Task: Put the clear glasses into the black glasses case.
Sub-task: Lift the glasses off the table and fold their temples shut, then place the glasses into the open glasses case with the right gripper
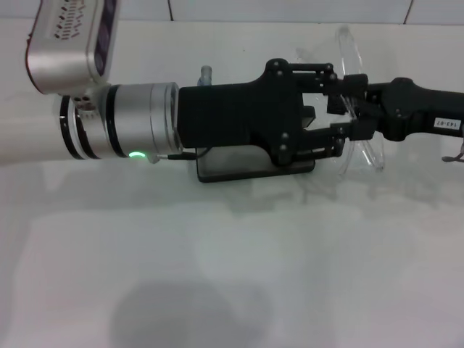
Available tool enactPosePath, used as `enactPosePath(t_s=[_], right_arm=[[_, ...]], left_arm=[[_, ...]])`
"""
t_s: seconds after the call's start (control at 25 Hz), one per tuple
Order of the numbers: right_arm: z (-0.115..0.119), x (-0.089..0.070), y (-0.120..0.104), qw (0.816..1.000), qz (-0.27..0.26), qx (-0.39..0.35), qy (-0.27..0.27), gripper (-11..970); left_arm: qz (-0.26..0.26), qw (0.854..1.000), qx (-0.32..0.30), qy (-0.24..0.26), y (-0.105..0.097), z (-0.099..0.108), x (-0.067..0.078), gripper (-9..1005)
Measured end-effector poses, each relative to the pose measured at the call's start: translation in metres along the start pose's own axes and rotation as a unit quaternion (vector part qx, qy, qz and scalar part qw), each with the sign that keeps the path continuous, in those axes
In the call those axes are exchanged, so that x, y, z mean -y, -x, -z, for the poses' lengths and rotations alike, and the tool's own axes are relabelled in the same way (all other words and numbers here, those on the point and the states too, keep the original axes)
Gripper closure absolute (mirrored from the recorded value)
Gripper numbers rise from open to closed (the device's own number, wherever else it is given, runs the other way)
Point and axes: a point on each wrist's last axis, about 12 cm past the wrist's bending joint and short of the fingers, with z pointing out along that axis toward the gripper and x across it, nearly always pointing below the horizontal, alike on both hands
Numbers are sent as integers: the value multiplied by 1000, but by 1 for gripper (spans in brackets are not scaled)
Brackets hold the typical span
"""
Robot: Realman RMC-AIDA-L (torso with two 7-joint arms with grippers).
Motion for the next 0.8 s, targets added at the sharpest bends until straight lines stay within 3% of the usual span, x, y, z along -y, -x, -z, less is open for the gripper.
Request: enactPosePath(t_s=[0.56, 0.8], right_arm=[[-1, -17, -5, 998, 41, 20, 49, 801], [8, -16, -11, 998, 48, 22, 32, 799]], left_arm=[[56, 998, -7, 0, -6, -2, 2, 511], [59, 998, -1, -2, -6, 0, 4, 511]])
